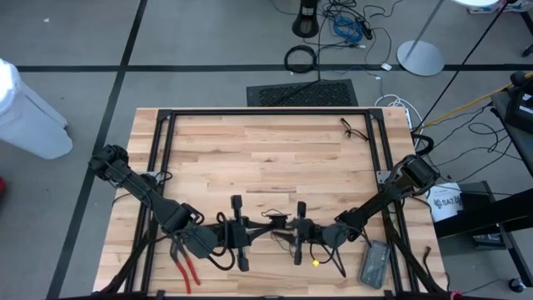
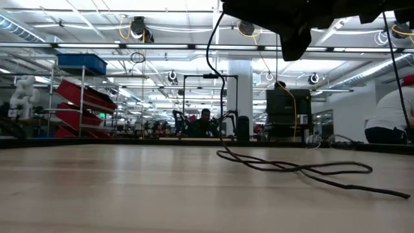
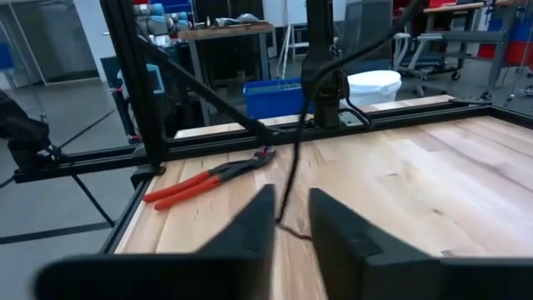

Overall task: Coil cords
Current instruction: Coil the black wire onto the black spool

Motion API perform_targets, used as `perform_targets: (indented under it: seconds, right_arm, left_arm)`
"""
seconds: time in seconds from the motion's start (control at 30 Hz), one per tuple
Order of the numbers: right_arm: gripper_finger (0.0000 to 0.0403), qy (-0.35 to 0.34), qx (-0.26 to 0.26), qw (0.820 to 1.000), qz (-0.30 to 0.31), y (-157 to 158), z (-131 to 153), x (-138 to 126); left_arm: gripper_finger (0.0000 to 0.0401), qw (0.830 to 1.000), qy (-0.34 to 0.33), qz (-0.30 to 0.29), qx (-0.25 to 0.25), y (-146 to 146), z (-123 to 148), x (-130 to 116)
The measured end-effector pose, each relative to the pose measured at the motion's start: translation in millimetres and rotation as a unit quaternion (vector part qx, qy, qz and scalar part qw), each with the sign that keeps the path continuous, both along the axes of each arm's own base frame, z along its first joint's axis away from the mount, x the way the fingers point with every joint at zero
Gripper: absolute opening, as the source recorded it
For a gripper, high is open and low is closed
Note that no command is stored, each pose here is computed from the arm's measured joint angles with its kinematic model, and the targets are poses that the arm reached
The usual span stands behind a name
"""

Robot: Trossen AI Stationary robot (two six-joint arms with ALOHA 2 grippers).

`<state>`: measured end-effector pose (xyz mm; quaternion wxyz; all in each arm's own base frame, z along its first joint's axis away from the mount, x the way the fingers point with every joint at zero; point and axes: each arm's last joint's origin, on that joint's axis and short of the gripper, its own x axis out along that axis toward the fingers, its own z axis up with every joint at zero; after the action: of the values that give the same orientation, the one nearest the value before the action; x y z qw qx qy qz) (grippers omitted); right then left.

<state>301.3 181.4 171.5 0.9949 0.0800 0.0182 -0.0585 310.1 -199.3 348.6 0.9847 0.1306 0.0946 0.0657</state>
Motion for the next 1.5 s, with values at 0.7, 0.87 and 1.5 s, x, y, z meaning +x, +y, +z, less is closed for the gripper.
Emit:
perform_targets:
  seconds: [0.7, 0.87, 1.5]
  right_arm:
    - [0.0001, 0.035, 0.006, 0.999, 0.037, 4.0, -7.6, -1.9]
    - [0.0001, 0.057, 0.008, 0.997, 0.049, 4.6, -12.2, -2.6]
    - [0.0, 0.17, 0.018, 0.982, 0.074, -2.2, 15.4, -32.3]
  left_arm:
    - [0.0002, 0.997, -0.069, -0.008, -0.02, -11.9, 17.7, -8.0]
    - [0.0002, 0.998, -0.069, -0.009, -0.014, -14.5, 19.6, -12.6]
    - [0.0002, 0.998, 0.044, 0.025, -0.039, -1.4, 2.6, -29.9]
